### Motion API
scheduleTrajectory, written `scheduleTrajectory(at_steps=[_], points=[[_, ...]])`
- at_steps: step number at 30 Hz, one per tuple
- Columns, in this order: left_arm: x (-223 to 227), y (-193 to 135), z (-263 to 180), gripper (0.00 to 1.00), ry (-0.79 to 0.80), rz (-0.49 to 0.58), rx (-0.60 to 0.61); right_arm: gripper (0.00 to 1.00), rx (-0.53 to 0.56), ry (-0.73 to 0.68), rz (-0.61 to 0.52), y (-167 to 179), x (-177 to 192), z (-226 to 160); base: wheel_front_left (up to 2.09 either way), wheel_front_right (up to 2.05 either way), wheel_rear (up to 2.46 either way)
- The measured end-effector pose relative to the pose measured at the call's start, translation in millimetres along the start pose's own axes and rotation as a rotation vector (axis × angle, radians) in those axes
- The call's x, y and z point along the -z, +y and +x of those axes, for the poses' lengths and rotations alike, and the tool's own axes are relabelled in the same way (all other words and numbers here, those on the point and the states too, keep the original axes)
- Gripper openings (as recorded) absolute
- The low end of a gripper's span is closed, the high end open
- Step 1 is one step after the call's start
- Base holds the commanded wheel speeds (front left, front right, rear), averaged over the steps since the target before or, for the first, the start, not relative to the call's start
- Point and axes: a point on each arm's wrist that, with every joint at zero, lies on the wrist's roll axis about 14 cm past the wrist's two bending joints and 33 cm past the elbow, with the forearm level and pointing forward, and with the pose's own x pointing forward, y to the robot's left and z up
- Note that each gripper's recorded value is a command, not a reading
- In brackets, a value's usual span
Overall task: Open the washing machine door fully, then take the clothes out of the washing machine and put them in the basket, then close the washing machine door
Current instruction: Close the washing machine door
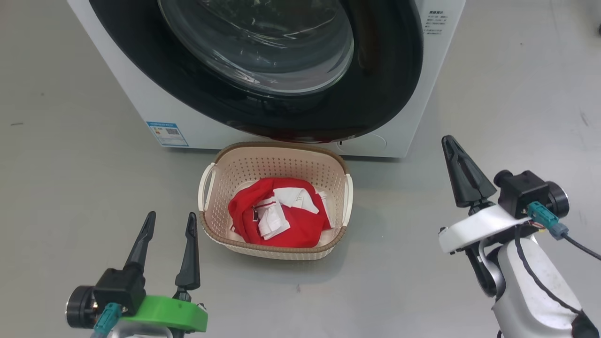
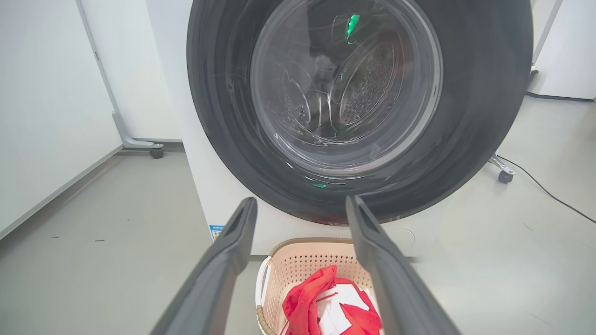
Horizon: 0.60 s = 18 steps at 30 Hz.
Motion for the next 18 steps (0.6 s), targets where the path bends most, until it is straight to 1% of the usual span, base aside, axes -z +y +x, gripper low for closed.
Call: scheduleTrajectory(at_steps=[8,18], points=[[3,6,9,1.00,0.006,-0.002,-0.032,0.00,-0.101,-0.018,-0.025,16,-4,46,0.00,0.00,0.00],[4,10,22,1.00,0.002,0.000,-0.049,0.00,-0.162,-0.005,-0.035,22,3,96,0.00,0.00,0.00]])
